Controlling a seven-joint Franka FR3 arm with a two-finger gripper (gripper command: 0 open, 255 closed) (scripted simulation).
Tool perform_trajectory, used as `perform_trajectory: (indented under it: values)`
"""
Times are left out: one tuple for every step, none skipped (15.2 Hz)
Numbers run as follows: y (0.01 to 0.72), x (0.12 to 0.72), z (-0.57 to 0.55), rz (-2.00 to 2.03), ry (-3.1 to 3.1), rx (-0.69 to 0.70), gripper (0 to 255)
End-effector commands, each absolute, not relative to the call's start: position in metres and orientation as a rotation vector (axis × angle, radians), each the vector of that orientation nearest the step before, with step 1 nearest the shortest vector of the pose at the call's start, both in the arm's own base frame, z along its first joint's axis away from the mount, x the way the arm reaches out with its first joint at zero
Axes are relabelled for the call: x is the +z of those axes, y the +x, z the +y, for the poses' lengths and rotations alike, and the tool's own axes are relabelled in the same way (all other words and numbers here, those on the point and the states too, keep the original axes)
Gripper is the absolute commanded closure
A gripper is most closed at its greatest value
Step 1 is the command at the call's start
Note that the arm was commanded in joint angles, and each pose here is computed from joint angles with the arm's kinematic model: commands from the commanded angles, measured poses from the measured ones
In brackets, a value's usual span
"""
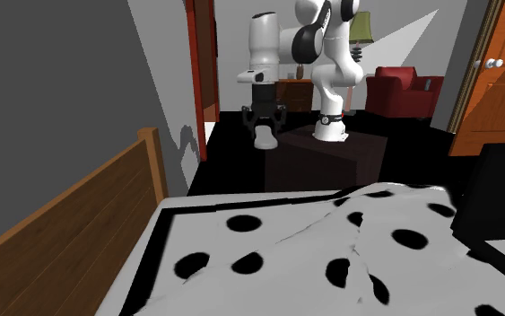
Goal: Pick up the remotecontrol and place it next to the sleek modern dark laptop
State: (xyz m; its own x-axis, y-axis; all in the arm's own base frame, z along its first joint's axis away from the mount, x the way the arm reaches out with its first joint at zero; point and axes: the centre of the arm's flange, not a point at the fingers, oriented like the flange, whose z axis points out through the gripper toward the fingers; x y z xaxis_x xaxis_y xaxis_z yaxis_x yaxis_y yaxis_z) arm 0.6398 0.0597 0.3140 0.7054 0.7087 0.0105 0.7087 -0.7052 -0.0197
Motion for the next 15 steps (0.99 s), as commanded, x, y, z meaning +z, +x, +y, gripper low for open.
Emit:
perform_trajectory:
  values:
    - [0.64, 0.325, 0.059, -1.197, -2.88, -0.004, 255]
    - [0.64, 0.33, 0.059, -1.197, -2.88, -0.004, 255]
    - [0.64, 0.336, 0.059, -1.197, -2.88, -0.004, 255]
    - [0.64, 0.341, 0.059, -1.197, -2.88, -0.004, 255]
    - [0.64, 0.346, 0.059, -1.197, -2.88, -0.004, 255]
    - [0.64, 0.351, 0.059, -1.197, -2.88, -0.004, 255]
    - [0.64, 0.357, 0.059, -1.197, -2.88, -0.004, 255]
    - [0.64, 0.362, 0.059, -1.197, -2.88, -0.004, 255]
    - [0.64, 0.367, 0.059, -1.197, -2.88, -0.004, 255]
    - [0.64, 0.372, 0.059, -1.197, -2.88, -0.004, 255]
    - [0.64, 0.378, 0.059, -1.197, -2.88, -0.004, 255]
    - [0.64, 0.383, 0.059, -1.197, -2.88, -0.004, 255]
    - [0.64, 0.388, 0.059, -1.197, -2.88, -0.004, 255]
    - [0.64, 0.394, 0.059, -1.197, -2.88, -0.004, 255]
    - [0.64, 0.399, 0.059, -1.197, -2.88, -0.004, 255]
